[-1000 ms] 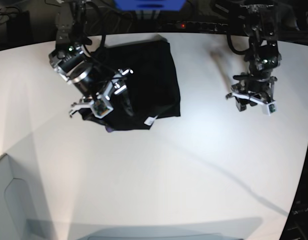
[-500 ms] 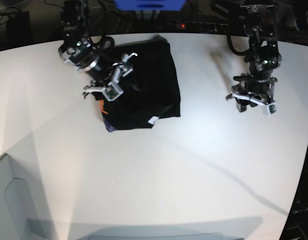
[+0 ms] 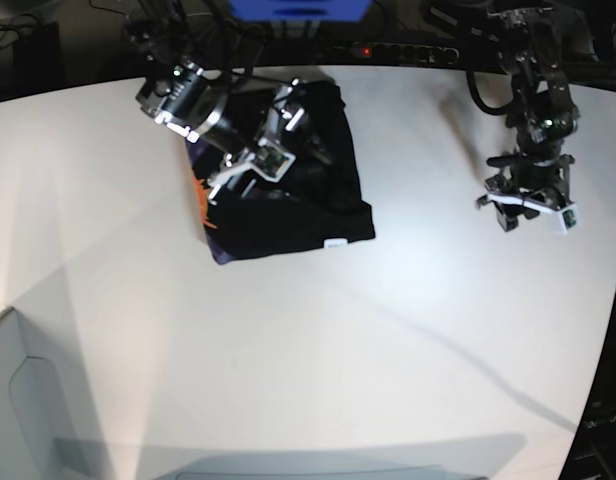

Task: Fold the T-shirt properly
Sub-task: 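Press and tuck the folded layers with the right gripper, then grasp the bundle's edge with the left gripper and rotate it square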

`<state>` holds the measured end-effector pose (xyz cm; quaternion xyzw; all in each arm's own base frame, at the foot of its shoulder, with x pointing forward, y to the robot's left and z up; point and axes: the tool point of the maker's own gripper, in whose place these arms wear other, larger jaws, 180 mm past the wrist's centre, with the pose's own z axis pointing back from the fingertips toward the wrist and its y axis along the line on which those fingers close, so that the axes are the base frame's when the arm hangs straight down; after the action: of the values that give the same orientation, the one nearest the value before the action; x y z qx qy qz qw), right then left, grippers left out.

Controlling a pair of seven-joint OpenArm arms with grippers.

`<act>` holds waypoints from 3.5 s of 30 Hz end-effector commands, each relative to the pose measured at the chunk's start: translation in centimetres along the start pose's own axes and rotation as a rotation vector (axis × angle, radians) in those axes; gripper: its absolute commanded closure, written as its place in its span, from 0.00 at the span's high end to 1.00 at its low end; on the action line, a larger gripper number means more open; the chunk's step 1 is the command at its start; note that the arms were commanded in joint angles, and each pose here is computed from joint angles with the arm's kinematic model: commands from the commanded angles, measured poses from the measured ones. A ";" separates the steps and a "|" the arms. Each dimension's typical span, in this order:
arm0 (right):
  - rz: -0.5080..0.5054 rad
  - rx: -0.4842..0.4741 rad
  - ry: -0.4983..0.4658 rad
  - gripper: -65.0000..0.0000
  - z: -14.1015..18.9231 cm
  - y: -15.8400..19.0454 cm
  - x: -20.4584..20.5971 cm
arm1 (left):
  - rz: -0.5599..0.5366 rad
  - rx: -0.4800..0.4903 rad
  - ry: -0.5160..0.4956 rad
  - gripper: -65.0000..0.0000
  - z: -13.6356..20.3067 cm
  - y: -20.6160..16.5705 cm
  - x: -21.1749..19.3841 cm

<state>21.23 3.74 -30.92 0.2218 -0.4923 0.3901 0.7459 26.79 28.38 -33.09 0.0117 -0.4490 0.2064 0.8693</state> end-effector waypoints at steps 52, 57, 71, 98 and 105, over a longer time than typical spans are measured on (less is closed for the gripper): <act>-0.209 0.230 -0.087 0.59 -9.1 6.4 -0.3 | 0.035 0.150 -0.086 0.52 2.6 6.2 3.0; -0.165 0.087 -0.147 0.59 -7.1 0.9 1.6 | 0.118 0.070 0.000 0.52 3.1 3.5 0.8; -0.142 -0.335 -0.166 0.59 1.4 -12.2 0.8 | 0.492 -0.418 0.468 0.66 5.8 -11.4 -10.4; -0.175 -0.547 -0.122 0.59 6.5 -17.6 -2.0 | 0.049 -0.445 0.587 0.01 0.3 -16.3 -19.3; -0.190 -0.616 -0.104 0.59 8.5 -19.0 -3.1 | -0.279 -0.536 0.555 0.00 -2.6 -19.3 -16.6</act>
<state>30.45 -15.04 -30.93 0.0456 -0.5750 0.1369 0.8053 27.72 3.56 -43.19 -0.2585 -0.2422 -0.0453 0.9341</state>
